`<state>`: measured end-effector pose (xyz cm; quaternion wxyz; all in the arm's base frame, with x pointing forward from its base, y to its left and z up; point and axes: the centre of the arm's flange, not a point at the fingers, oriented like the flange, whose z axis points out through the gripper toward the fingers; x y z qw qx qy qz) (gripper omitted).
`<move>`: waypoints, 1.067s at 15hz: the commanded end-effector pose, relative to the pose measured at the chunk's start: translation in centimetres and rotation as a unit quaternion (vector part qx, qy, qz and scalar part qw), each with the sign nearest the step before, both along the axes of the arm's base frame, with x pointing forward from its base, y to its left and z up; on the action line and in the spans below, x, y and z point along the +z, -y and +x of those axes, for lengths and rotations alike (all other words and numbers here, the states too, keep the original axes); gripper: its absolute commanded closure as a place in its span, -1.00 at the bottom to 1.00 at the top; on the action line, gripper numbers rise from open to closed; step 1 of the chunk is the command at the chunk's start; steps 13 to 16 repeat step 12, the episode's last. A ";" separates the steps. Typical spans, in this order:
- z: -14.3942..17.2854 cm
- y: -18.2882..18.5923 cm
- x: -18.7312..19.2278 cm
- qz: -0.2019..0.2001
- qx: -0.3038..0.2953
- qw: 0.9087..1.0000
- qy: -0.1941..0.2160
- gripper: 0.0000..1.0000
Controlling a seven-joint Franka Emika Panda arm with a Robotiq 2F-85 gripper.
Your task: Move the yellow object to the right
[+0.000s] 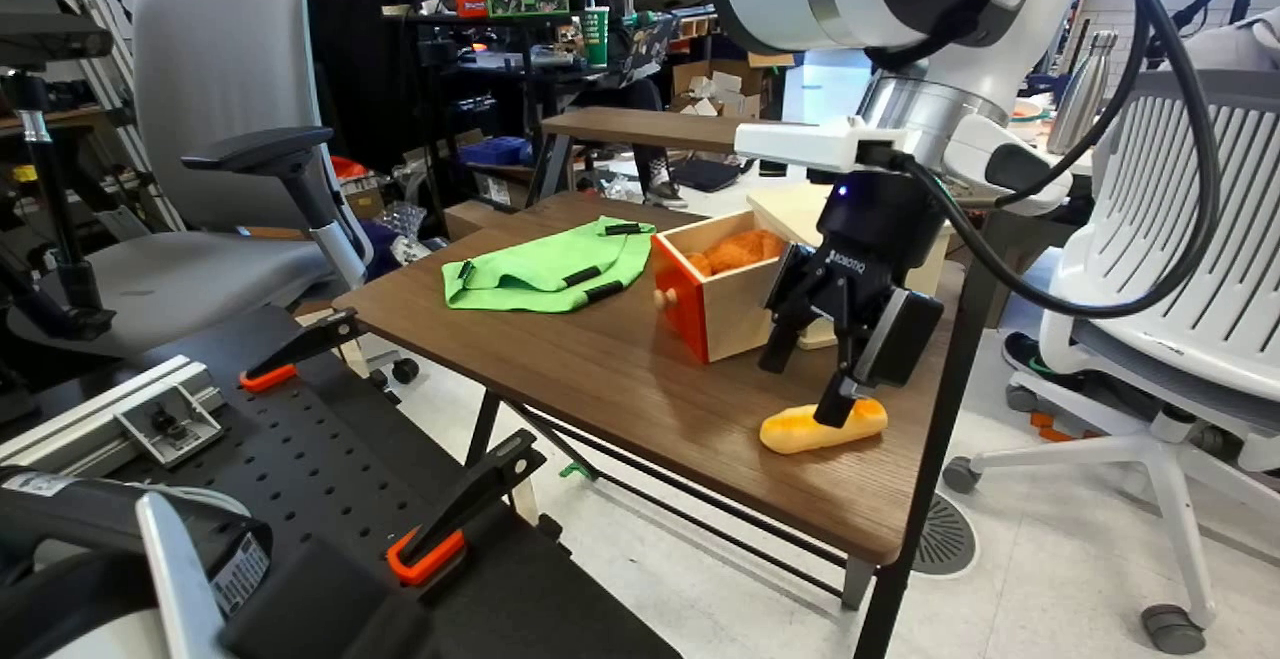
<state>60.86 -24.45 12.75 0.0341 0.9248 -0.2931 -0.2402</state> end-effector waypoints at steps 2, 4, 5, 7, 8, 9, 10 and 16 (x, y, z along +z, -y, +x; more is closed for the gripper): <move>-0.4 -1.6 3.8 0.015 0.013 1.000 0.002 -1.00; -1.1 -3.4 6.5 0.013 0.036 0.999 0.029 -1.00; -1.5 -4.4 8.0 0.009 0.052 0.998 0.047 -1.00; -2.2 -6.6 11.0 -0.011 0.086 0.992 0.094 -1.00; -2.3 -7.7 12.5 -0.022 0.100 0.988 0.115 -1.00; -2.4 -8.7 13.7 -0.032 0.115 0.983 0.137 -1.00; -2.3 -9.8 15.0 -0.039 0.130 0.978 0.159 -1.00; 0.9 -8.7 13.8 -0.037 0.121 0.981 0.147 -1.00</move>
